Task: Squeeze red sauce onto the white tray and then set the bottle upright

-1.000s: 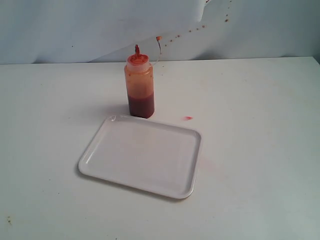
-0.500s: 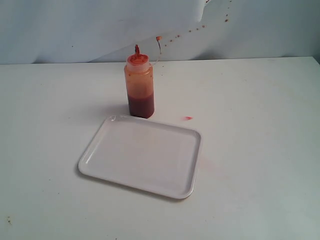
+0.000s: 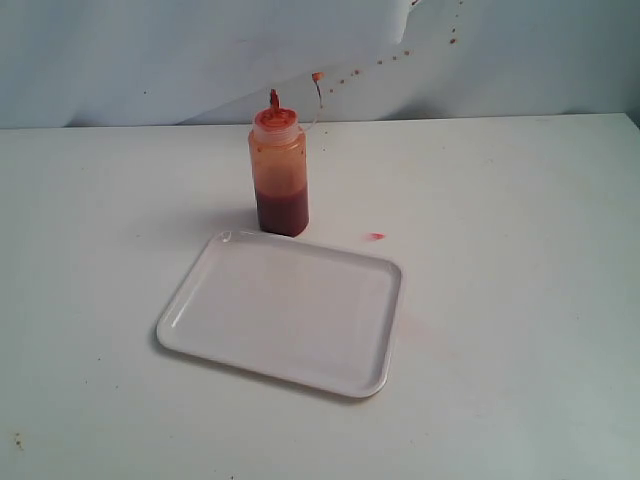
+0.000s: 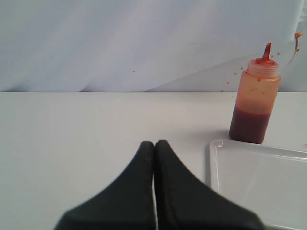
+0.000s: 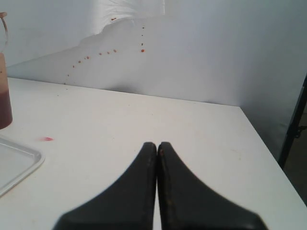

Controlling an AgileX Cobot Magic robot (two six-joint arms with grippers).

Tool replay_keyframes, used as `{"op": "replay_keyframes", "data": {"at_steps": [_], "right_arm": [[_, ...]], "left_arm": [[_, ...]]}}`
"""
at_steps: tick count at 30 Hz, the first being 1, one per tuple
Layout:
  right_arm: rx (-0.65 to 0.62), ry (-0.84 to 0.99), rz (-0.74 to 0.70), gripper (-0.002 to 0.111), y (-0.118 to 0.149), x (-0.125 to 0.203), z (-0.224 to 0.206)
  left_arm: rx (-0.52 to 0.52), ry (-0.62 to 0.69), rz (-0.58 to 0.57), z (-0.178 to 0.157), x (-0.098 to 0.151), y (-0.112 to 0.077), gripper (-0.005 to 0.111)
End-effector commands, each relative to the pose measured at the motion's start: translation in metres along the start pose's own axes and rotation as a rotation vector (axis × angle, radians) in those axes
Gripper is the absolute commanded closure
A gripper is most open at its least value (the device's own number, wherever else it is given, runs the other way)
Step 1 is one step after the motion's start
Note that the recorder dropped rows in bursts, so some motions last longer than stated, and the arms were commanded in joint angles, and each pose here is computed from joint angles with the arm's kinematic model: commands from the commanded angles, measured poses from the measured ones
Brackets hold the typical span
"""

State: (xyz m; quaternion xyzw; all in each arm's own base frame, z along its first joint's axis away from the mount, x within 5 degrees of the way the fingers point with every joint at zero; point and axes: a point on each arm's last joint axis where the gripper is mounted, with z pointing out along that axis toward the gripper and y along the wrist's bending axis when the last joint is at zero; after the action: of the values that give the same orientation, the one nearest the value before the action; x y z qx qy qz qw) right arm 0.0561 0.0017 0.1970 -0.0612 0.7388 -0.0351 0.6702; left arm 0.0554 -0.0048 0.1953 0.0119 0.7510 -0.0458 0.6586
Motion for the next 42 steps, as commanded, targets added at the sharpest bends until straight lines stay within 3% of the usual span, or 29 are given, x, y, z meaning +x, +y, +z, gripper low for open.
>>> {"op": "replay_keyframes", "data": {"at_steps": [1, 11, 15, 19, 28, 31, 33, 36, 39, 42], "right_arm": [[-0.001, -0.002, -0.013, 0.108, 0.0, 0.001, 0.0], [-0.001, -0.002, -0.013, 0.108, 0.0, 0.001, 0.0], [-0.001, -0.002, -0.013, 0.108, 0.0, 0.001, 0.0], [-0.001, -0.002, -0.013, 0.108, 0.0, 0.001, 0.0], [-0.001, -0.002, -0.013, 0.108, 0.0, 0.001, 0.0], [-0.001, -0.002, -0.013, 0.108, 0.0, 0.001, 0.0], [-0.001, -0.002, -0.013, 0.108, 0.0, 0.001, 0.0], [-0.001, -0.002, -0.013, 0.108, 0.0, 0.001, 0.0], [-0.001, -0.002, -0.013, 0.108, 0.0, 0.001, 0.0], [-0.001, -0.002, -0.013, 0.108, 0.0, 0.001, 0.0]], "left_arm": [[-0.002, 0.006, -0.008, 0.0, 0.002, 0.0, 0.107], [0.002, -0.049, -0.015, 0.0, -0.003, 0.0, 0.107], [0.033, -0.119, -0.202, 0.0, -0.009, -0.002, 0.107], [0.039, -0.243, -0.328, -0.002, -0.02, 0.0, 0.107], [0.059, -0.691, -0.522, -0.02, -0.055, 0.011, 0.107], [0.095, -0.901, -0.508, -0.034, -0.068, 0.012, 0.107], [0.135, -0.969, -0.448, -0.039, -0.073, 0.008, 0.107], [0.144, -0.926, -0.382, -0.035, -0.081, 0.003, 0.107], [0.12, -0.857, -0.364, -0.02, -0.107, 0.002, 0.107], [0.1, -0.685, -0.29, 0.021, -0.125, -0.003, 0.107]]}}
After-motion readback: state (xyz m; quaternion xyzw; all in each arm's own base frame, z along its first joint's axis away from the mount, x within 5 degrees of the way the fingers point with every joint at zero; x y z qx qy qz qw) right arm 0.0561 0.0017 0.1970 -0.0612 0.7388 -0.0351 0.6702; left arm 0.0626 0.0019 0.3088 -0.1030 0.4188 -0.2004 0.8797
